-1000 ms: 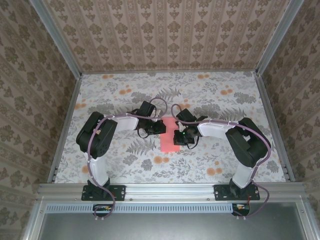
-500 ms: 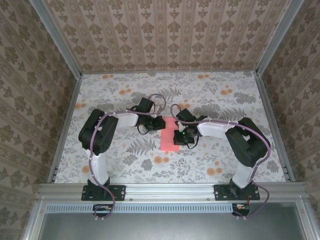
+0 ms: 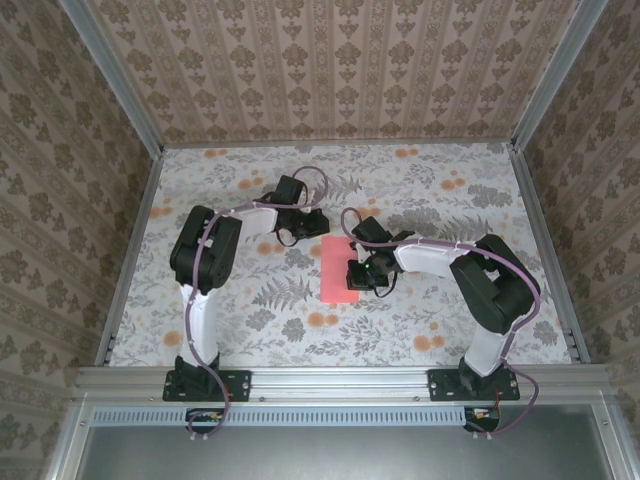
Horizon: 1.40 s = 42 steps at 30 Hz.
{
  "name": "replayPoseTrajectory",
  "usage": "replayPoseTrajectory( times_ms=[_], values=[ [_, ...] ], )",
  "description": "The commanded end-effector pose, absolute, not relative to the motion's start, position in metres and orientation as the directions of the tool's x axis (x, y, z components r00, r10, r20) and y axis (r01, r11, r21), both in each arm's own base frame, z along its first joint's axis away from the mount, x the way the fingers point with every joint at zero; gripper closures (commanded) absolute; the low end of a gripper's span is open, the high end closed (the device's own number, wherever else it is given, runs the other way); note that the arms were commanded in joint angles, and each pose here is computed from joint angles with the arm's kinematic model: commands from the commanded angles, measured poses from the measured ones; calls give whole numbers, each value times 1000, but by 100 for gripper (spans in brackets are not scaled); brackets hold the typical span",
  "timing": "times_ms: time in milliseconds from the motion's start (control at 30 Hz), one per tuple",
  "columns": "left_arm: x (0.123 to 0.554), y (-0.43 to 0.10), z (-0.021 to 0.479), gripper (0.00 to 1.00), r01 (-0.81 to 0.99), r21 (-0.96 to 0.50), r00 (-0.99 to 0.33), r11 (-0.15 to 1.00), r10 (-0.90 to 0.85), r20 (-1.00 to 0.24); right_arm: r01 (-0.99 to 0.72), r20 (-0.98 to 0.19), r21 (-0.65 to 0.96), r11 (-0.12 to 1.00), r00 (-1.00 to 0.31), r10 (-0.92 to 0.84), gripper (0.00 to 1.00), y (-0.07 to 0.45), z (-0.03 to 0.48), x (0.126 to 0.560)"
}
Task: Fold a paper plane with a square sheet of paper (fold left side to right side)
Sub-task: First fold the square sheet of paper in half at the center of the table, then fold the triangle a second time at the center of the table.
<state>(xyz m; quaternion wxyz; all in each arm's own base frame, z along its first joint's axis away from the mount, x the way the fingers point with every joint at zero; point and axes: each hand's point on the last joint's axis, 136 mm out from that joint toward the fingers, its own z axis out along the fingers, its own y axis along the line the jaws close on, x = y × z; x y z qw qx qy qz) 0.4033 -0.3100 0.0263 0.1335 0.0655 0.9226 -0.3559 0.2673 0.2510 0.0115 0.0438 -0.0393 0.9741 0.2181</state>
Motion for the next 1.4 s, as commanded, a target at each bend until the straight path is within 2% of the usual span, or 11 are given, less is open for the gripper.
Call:
replayPoseTrajectory(
  times_ms=[0,267,467,700,867,1100,1200,1367],
  values=[
    [414,-301,15,87,206,-609,-956,766,24,-293,-47,51,229,972,-997,-61,98,208,-33,231],
    [420,-286,41,84,220,-602,-942,767,7,-336,-48,16,265,963,-998,-54,97,216,-27,240],
    [407,-264,89,79,258,-573,-909,778,-6,-418,-71,-124,435,898,-992,-19,91,250,8,269],
    [364,-247,113,77,252,-580,-904,775,-26,-427,-156,-371,513,844,-927,54,66,257,75,304],
    [334,-256,104,77,238,-617,-926,750,-16,-377,-127,-456,483,866,-881,125,46,225,93,310],
    [322,-293,78,77,250,-648,-946,719,39,-322,-58,-443,574,817,-861,250,27,200,102,308],
    [324,-303,65,78,252,-642,-951,724,63,-303,-29,-389,605,796,-883,263,25,196,95,302],
    [326,-308,46,79,242,-622,-957,744,80,-277,-10,-289,634,773,-930,225,28,200,82,292]
  ],
)
